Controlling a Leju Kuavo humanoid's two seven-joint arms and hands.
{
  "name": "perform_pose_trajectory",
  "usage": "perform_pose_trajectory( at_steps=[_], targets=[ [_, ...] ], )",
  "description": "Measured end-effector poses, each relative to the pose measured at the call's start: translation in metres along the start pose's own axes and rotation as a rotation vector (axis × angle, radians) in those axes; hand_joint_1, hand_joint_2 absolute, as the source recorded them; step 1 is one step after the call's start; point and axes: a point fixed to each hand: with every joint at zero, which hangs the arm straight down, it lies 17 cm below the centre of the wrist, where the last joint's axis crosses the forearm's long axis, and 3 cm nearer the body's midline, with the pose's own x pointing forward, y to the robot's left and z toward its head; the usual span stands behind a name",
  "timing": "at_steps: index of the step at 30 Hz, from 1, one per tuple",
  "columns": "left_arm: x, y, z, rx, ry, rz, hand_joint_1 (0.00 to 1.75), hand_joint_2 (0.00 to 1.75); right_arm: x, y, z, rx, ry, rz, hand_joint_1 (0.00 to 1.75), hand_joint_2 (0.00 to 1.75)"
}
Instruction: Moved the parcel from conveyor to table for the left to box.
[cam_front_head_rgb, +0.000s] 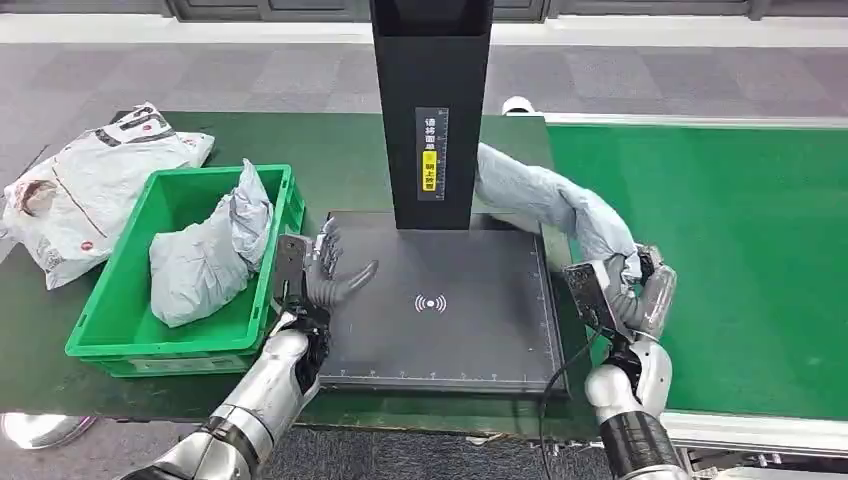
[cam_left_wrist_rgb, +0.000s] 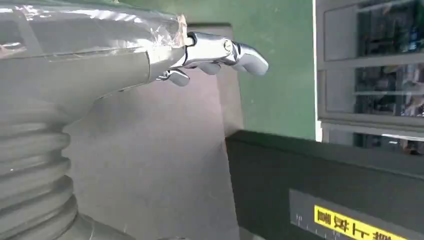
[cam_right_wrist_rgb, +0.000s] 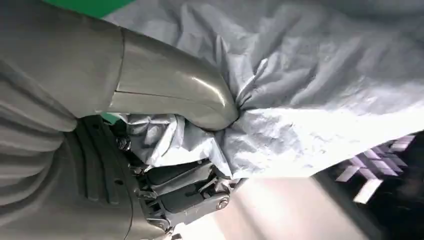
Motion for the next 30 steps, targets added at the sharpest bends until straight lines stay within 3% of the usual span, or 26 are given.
perform_pose_trajectory(
  at_steps=[2, 7, 12, 15, 17, 22, 30],
  targets=[
    [0.006, 0.005, -0.002, 0.015, -0.028, -0.028, 0.0, 1.75, 0.041, 0.015, 0.007, 0.067, -0.115, -0.036, 1.75, 1.75],
    [0.026, 0.011, -0.009, 0.035, -0.093, -0.09, 0.0, 1.75, 0.119, 0.097, 0.059, 0.429, -0.189, -0.084, 1.75, 1.75],
    [0.036, 0.015, -0.012, 0.041, -0.121, -0.109, 0.0, 1.75, 0.148, 0.124, 0.09, 0.553, -0.248, -0.096, 1.75, 1.75],
    [0.04, 0.016, -0.013, 0.047, -0.135, -0.111, 0.0, 1.75, 0.148, 0.148, 0.117, 0.714, -0.263, -0.062, 1.75, 1.75],
    [0.041, 0.018, -0.013, 0.055, -0.139, -0.107, 0.0, 1.75, 0.146, 0.158, 0.133, 0.782, -0.277, -0.048, 0.0, 1.75],
    [0.048, 0.034, -0.013, 0.129, -0.174, -0.113, 0.0, 1.75, 0.132, 0.169, 0.153, 0.857, -0.304, -0.028, 0.0, 1.75],
    [0.065, 0.067, 0.003, 0.268, -0.257, -0.09, 0.0, 1.75, 0.146, 0.148, 0.131, 0.732, -0.335, -0.118, 0.0, 1.75]
  ],
)
